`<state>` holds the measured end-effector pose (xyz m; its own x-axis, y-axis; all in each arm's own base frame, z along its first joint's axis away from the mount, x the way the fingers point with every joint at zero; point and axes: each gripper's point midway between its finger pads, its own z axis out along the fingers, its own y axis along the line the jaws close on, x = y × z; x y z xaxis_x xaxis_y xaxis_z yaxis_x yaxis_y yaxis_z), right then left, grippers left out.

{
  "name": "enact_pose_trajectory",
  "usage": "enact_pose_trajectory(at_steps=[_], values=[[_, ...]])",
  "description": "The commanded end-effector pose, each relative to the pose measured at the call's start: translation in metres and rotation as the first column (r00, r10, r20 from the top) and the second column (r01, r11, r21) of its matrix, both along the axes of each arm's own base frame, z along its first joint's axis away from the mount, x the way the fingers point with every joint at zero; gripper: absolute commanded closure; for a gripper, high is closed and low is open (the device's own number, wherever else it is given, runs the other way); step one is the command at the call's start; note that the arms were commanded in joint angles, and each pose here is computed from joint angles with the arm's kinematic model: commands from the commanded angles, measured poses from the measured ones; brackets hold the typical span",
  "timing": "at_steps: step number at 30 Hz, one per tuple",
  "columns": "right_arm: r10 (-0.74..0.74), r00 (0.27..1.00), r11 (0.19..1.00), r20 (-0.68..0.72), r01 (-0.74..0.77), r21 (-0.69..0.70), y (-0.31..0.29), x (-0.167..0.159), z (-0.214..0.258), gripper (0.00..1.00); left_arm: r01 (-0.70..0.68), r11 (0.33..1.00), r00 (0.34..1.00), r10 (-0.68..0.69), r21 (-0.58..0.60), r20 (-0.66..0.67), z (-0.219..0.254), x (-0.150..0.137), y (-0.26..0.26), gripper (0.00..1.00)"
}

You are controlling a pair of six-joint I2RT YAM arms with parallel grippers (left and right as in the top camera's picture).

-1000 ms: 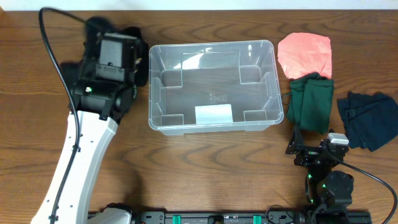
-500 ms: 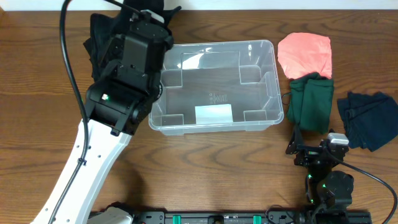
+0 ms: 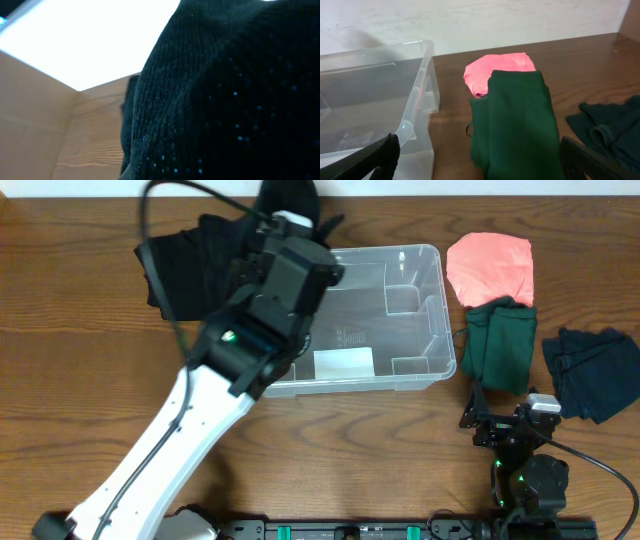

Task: Pack container
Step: 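Lift the knit garment with the left gripper and carry it over the bin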

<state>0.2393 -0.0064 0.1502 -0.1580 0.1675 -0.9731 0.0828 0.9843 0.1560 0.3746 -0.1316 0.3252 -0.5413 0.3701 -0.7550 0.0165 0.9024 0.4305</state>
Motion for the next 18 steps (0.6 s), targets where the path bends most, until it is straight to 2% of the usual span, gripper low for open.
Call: enact_pose_trajectory(at_steps=[1,11,18], values=[[-0.009,1.0,1.0,0.002,0.009,0.01,-0.002,0.0,-0.001,0.01,0.039,0.998,0.999,-0.038,-0.046,0.023,0.005,0.01,-0.024,0.94],[-0.009,1.0,1.0,0.002,0.009,0.01,-0.002,0.0,-0.001,0.01,0.116,0.992,0.993,-0.116,0.055,-0.008,-0.004,0.016,-0.038,0.94],[-0.009,1.0,1.0,0.002,0.009,0.01,-0.002,0.0,-0.001,0.01,0.109,0.991,0.994,-0.107,0.078,-0.028,-0.009,0.015,-0.035,0.94]])
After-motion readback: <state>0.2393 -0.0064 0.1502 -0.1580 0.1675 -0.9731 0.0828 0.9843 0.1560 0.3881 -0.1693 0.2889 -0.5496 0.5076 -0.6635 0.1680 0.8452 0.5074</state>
